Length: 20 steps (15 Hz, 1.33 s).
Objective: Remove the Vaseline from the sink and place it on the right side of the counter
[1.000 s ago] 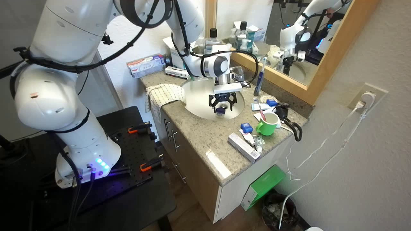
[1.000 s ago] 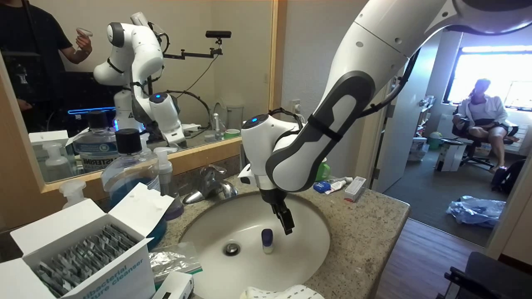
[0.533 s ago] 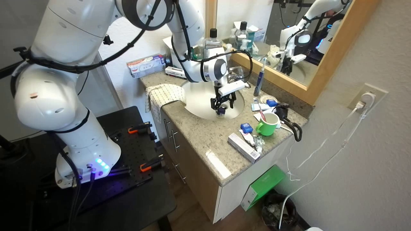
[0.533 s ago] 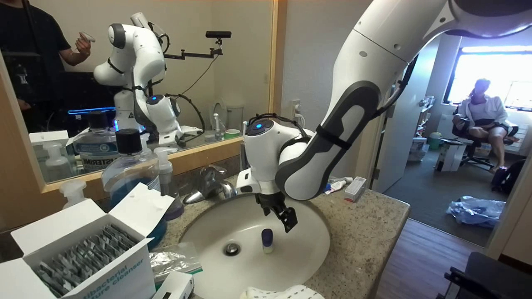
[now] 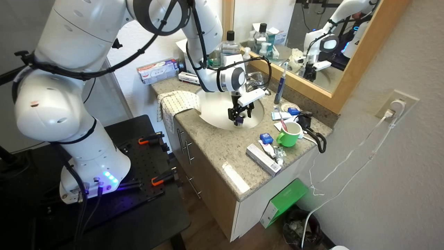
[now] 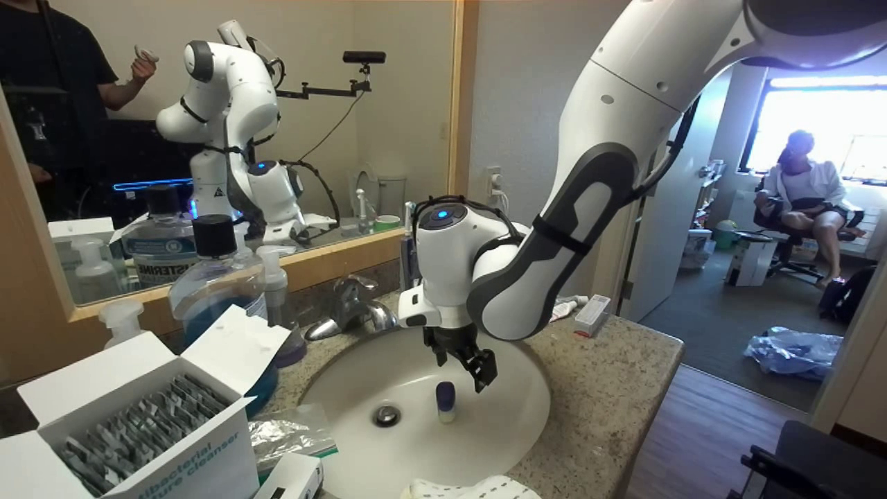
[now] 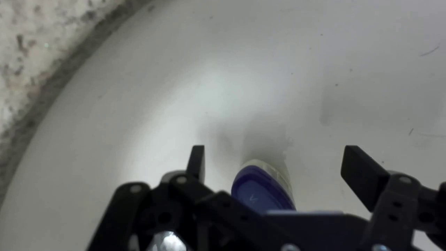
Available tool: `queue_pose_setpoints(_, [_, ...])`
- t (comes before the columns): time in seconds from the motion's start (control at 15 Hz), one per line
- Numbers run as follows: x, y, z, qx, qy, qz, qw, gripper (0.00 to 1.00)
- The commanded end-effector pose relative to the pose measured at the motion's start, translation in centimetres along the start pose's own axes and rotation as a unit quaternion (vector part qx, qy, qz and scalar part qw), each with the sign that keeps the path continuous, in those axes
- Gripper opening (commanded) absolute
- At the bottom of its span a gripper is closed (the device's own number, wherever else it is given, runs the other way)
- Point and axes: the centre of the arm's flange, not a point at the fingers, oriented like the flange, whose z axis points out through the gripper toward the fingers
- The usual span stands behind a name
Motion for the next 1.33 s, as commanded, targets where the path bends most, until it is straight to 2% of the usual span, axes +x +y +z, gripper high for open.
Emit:
queue_pose_setpoints(0.0, [-0.2, 0.2, 0.2, 0.018, 0.022, -0.020, 0.9994, 1.00])
queue_pose_setpoints(0.33, [-1.0, 0.1, 0.5, 0.009, 0.044, -0.070, 0.9966, 1.00])
queue_pose_setpoints(0.73, [-1.3, 1.3, 0.2, -0.036, 0.062, -0.126, 0.9894, 1.00])
queue_pose_setpoints(0.93, [-0.1, 1.9, 0.3, -0.029, 0.063, -0.148, 0.9865, 1.00])
queue_pose_setpoints(1.27, [2.7, 2.2, 1.3, 0.003, 0.090, -0.184, 0.9787, 1.00])
